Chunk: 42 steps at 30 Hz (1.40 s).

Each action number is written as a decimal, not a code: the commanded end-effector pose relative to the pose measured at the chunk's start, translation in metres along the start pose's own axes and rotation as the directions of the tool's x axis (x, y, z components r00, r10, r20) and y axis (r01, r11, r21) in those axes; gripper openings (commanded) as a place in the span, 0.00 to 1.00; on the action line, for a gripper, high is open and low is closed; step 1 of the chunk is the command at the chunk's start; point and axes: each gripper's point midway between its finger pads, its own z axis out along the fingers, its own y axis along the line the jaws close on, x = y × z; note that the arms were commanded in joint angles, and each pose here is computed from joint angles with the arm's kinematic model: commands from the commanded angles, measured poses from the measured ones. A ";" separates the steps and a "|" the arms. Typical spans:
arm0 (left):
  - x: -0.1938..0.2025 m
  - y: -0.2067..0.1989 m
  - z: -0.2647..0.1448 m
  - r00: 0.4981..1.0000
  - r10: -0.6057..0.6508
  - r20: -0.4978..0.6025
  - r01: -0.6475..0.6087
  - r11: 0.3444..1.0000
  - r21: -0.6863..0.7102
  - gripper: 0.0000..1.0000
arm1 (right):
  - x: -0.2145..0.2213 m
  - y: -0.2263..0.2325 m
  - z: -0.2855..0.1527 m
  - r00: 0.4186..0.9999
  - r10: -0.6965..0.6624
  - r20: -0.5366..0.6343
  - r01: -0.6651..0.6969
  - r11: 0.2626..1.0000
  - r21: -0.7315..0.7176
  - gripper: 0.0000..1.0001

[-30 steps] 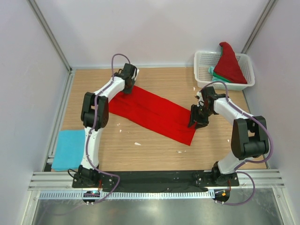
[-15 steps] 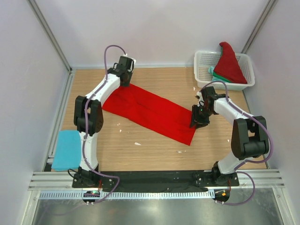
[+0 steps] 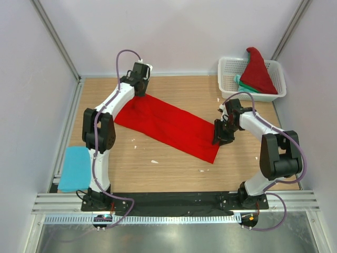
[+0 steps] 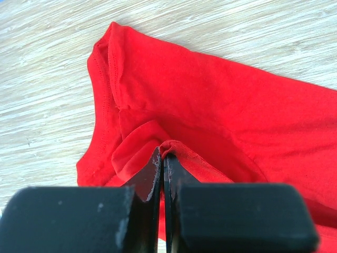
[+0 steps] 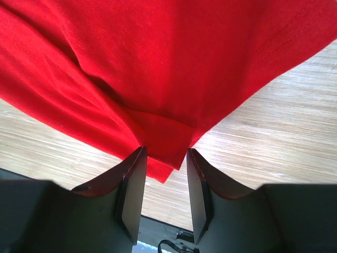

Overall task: Fold and stack the t-shirts
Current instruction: Fold the tshirt

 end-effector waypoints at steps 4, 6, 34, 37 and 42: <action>-0.020 0.002 -0.011 0.998 -0.021 0.065 0.021 1.000 0.003 0.00 | -0.008 0.013 -0.013 0.997 -0.052 0.060 0.054 0.998 -0.031 0.50; -0.019 0.001 -0.010 0.998 -0.024 0.063 0.023 1.000 0.008 0.00 | -0.008 0.016 -0.015 0.996 -0.060 0.063 0.062 0.998 -0.032 0.51; -0.015 0.002 -0.011 0.998 -0.039 0.053 0.040 0.999 -0.003 0.00 | -0.040 0.038 0.003 0.954 -0.296 0.056 0.284 0.946 0.156 0.59; -0.015 0.002 -0.011 0.998 -0.038 0.053 0.038 0.999 -0.002 0.00 | -0.042 0.038 0.000 0.948 -0.314 0.056 0.302 0.940 0.161 0.59; -0.014 0.000 -0.009 0.997 -0.066 0.049 0.066 0.998 0.003 0.00 | -0.031 0.031 0.003 0.952 -0.300 0.055 0.288 0.943 0.166 0.59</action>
